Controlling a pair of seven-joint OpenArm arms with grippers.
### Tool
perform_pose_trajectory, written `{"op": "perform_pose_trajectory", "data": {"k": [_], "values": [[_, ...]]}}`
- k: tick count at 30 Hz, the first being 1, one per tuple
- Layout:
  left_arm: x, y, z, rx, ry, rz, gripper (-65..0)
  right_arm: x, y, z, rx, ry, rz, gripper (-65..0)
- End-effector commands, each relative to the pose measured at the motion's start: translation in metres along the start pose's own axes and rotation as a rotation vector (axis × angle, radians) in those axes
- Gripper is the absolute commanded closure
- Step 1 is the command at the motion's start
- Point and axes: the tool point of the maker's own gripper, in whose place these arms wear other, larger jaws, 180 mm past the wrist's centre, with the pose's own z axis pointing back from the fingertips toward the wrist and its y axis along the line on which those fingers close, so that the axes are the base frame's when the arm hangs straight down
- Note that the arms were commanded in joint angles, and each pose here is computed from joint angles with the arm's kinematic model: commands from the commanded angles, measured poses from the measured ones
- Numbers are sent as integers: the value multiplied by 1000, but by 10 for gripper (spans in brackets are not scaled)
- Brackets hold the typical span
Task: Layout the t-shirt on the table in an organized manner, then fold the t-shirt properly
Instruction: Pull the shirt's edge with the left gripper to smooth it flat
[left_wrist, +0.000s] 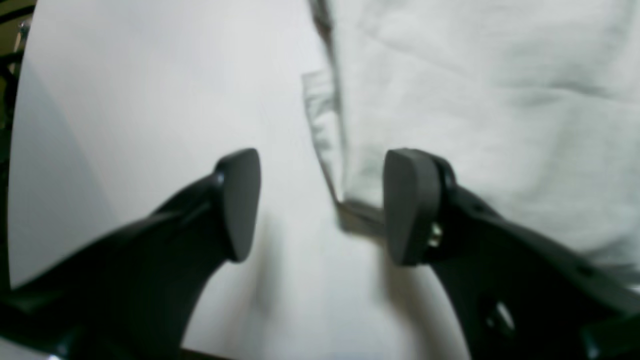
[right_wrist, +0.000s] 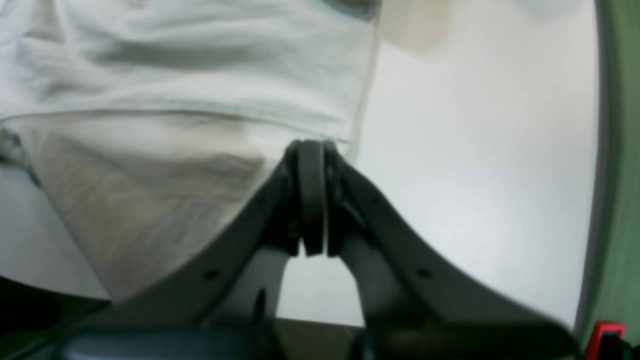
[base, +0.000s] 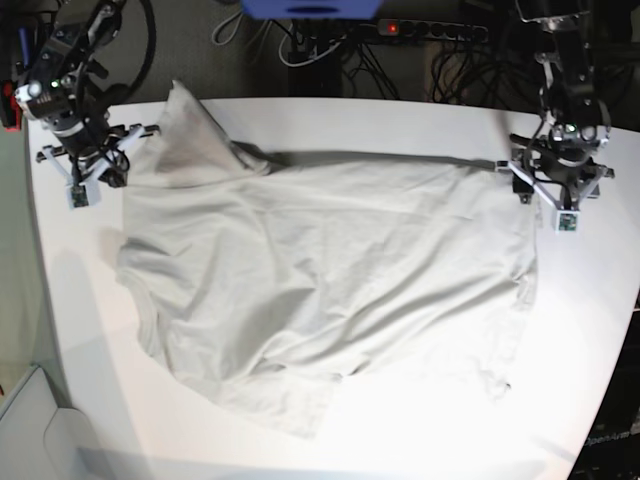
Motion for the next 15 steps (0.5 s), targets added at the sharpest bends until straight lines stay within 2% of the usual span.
{"op": "perform_pose_trajectory", "data": {"k": [1,6,8,10,13,15], "values": [[14,1,-3,1,-40,14,-380,8,-3,4,-7,-34,8,0],[-9,-4,-24,-20,43,54,-375,7,-3,4,-9,-31,6,0],[-14,-11,-28,-38,66,42,-349,7,-4,4,-10,-30,5,0],[-16,-18,-28,-56,76,20,-240,7,-4,4,-10,-30,5,0],[-8,-18,-23,-47,66,2,0,7,-4,4,-10,-30,5,0],[-6,-16,-16,-40,122,-8,-19,7,-3,4,-9,-31,6,0]]}}
